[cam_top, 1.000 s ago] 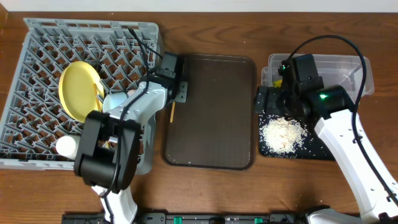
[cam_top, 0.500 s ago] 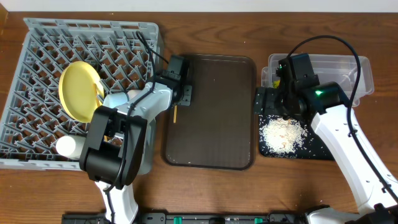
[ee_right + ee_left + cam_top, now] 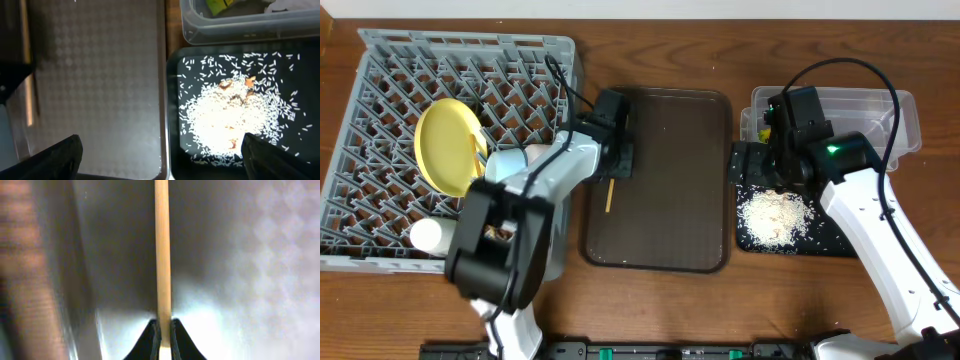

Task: Sort waste into correct bins and load items into the dishwasher

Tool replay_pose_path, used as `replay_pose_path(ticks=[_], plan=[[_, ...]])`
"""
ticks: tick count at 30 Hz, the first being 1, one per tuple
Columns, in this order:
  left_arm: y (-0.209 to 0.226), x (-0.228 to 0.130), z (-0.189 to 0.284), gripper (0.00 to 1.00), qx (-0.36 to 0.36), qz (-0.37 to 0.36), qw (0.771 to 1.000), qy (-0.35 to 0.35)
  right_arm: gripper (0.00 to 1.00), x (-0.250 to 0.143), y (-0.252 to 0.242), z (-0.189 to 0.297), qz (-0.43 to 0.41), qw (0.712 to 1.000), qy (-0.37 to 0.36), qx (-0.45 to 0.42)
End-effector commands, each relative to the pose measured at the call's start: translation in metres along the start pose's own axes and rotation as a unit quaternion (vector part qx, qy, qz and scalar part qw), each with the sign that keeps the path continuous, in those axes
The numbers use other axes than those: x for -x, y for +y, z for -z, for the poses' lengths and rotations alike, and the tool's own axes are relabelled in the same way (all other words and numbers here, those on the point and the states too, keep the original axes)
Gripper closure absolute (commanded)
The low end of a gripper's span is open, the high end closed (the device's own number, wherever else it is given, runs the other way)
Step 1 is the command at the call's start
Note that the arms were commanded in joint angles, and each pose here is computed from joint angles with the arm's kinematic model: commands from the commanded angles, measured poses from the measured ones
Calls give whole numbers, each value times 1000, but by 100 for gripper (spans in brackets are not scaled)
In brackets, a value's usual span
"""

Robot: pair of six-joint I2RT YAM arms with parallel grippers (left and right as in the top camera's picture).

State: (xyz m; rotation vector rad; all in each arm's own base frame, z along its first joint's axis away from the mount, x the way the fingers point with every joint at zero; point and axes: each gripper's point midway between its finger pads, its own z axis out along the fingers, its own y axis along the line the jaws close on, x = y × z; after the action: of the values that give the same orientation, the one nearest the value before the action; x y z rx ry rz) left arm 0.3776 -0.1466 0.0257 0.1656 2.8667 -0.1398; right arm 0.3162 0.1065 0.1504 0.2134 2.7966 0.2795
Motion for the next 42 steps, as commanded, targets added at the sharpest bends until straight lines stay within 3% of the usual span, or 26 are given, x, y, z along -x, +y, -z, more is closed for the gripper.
replay_pose_path(ticks=[1, 6, 10, 15, 21, 23, 25, 26, 30, 37, 42], plan=[[6, 30, 75, 92, 11, -11, 996, -87, 1, 3, -3, 1, -3, 1000, -4, -6], [55, 17, 158, 92, 122, -58, 982, -134, 1, -1, -5, 1, -3, 1000, 4, -10], [108, -7, 193, 92, 235, -83, 962, -111, 1, -1, -5, 1, -3, 1000, 4, -10], [154, -29, 189, 92, 284, -42, 956, -60, 1, -2, -6, 1, -3, 1000, 6, -11], [196, -30, 172, 92, 303, 13, 952, -41, 1, -4, -7, 2, -4, 1000, 10, -13], [203, -28, 168, 85, 306, 10, 951, -35, 1, -4, -7, 2, -4, 1000, 10, -13], [204, -25, 166, 65, 307, 3, 951, -36, 1, -4, -7, 2, -4, 1000, 10, -13], [204, -22, 168, 59, 307, 4, 951, -43, 1, -4, -7, 2, -4, 1000, 10, -13], [184, -6, 195, 53, 292, 16, 952, -92, 1, -4, -7, 2, -4, 1000, 10, -13], [66, 6, 240, 45, 122, -78, 968, -203, 1, -5, -7, 2, -4, 1000, 12, -15], [12, -9, 271, 19, 64, -126, 957, -254, 1, -5, -7, 2, -4, 1000, 12, -15]])
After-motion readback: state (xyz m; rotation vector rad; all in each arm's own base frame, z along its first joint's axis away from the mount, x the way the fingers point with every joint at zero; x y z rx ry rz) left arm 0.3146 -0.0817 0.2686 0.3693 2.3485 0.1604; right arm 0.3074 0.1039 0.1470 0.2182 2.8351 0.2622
